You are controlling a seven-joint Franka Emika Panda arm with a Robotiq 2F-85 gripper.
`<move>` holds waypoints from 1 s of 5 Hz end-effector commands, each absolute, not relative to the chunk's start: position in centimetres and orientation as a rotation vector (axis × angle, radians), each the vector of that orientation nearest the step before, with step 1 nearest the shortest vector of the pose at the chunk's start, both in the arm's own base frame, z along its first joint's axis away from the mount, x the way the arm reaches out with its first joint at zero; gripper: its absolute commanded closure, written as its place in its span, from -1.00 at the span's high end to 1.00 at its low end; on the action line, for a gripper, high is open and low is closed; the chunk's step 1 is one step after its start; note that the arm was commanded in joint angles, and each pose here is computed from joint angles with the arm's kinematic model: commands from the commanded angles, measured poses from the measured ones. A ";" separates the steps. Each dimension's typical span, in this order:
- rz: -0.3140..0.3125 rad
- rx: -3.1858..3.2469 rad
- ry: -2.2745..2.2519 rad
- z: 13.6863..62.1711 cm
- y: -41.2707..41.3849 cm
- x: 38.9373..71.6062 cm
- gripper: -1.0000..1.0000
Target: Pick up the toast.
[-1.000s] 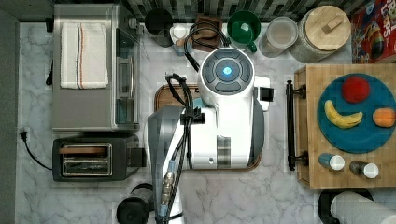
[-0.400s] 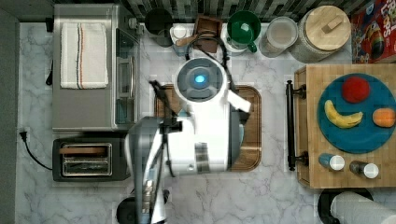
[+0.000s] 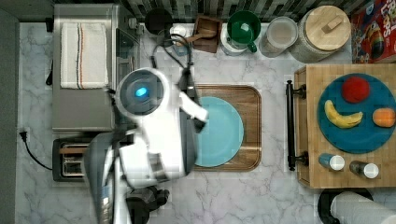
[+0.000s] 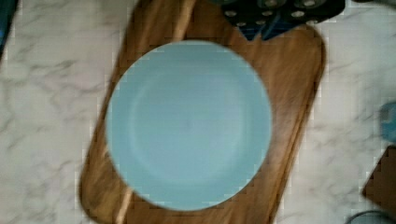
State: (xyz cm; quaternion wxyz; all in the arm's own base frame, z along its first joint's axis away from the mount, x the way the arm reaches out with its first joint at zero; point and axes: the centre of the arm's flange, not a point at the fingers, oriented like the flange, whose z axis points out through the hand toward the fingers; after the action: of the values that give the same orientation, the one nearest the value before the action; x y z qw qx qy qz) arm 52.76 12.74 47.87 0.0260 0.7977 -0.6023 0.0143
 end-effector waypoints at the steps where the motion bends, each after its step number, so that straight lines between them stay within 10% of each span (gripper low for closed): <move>1: -0.020 2.345 -2.018 51.0 23.9 47.6 1.00; 5: -0.173 2.224 -2.230 50.4 32.9 46.5 1.00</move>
State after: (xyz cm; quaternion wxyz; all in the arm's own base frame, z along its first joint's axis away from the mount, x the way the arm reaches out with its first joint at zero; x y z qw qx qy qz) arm 45.99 32.04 45.36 0.0401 0.7294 -0.6797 -0.0654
